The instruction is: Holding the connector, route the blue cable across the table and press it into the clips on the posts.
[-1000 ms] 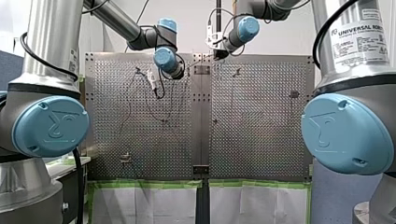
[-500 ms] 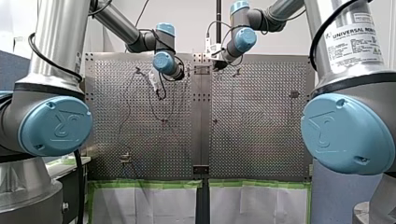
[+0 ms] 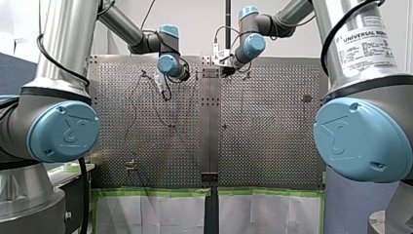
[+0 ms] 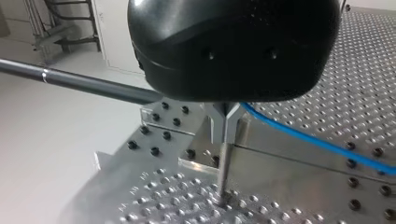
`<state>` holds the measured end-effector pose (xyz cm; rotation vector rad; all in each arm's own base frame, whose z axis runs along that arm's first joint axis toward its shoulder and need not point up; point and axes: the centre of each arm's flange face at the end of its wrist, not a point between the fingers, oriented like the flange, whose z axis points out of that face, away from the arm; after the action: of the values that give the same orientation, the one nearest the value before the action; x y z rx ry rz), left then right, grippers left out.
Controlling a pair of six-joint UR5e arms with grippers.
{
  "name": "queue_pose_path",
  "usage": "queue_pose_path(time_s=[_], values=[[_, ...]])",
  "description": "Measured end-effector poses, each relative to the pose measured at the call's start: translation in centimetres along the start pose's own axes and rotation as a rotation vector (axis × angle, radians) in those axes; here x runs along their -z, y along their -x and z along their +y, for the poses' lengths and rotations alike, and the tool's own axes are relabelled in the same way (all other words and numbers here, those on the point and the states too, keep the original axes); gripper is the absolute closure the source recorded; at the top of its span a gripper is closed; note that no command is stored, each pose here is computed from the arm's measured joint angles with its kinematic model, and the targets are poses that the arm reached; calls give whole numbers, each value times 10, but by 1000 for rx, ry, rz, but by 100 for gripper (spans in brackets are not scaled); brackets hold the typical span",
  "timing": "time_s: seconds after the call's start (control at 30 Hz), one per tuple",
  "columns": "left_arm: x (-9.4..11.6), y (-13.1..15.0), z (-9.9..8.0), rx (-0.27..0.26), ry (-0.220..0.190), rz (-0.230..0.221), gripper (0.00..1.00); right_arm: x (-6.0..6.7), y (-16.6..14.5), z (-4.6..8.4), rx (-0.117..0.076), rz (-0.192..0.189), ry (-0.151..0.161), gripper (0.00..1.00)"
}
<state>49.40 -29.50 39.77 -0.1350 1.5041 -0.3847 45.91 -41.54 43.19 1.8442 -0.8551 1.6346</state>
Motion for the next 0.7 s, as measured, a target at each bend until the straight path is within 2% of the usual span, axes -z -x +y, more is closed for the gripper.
queue_pose_path(time_s=[0.17,0.47,0.7], values=[[-11,-12,9,-13,5,6,100,-5,-2,1,-2,6,-3,100],[-25,-1,20,-6,1,-24,100,-9,-9,8,-1,22,2,100],[-36,3,29,-7,-9,-29,100,-15,-4,15,-2,14,-1,100]])
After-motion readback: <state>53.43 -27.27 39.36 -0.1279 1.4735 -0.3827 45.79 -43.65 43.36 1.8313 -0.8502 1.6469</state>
